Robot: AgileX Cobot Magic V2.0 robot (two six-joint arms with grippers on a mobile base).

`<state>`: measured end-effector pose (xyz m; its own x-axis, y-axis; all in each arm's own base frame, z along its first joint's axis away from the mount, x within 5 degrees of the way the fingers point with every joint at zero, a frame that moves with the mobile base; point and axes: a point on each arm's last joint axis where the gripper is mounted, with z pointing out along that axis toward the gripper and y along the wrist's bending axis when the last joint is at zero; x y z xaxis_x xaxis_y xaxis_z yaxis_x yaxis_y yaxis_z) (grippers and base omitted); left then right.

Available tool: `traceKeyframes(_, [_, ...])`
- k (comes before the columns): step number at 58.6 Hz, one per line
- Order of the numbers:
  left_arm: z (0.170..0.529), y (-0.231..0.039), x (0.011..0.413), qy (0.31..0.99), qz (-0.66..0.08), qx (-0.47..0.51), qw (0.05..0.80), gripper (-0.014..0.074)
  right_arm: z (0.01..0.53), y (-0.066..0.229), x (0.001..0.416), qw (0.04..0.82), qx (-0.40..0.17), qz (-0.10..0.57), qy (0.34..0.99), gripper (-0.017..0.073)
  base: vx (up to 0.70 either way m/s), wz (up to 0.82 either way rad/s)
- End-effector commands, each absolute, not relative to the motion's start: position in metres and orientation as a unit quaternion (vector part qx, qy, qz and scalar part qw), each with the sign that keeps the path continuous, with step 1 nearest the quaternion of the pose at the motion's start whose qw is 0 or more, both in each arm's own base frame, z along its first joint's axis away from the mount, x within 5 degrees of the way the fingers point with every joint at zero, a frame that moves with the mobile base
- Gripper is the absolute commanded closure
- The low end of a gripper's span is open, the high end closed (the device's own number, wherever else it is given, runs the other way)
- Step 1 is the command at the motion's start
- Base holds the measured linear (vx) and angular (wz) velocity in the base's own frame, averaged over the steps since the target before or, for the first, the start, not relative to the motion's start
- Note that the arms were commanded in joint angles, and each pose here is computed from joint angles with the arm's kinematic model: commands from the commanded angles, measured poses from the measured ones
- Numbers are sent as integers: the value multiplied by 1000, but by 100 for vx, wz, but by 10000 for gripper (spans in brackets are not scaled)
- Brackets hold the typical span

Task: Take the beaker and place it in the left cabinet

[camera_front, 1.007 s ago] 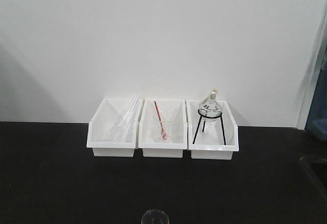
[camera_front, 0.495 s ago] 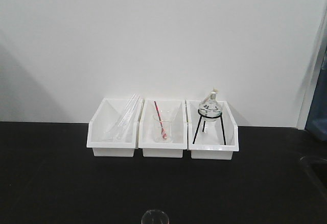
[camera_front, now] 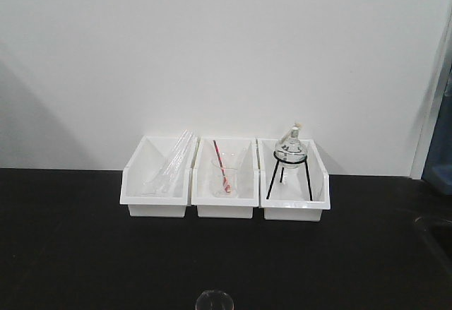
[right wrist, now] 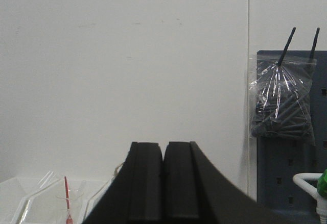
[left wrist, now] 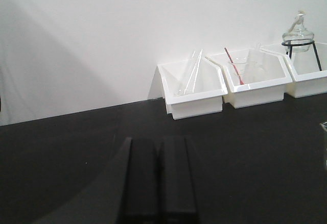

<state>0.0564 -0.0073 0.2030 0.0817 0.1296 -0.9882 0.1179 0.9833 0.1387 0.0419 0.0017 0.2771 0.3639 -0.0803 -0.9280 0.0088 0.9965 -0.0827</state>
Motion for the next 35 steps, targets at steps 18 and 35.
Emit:
traceKeyframes(18, [205, -7, 55, 649, 1, 87, 756, 592, 276, -1, 76, 706, -41, -48, 706, 491, 0, 0])
traceKeyframes(35, [205, -7, 55, 649, 1, 87, 756, 592, 271, 1, 103, 684, -48, -42, 727, 209, 0, 0])
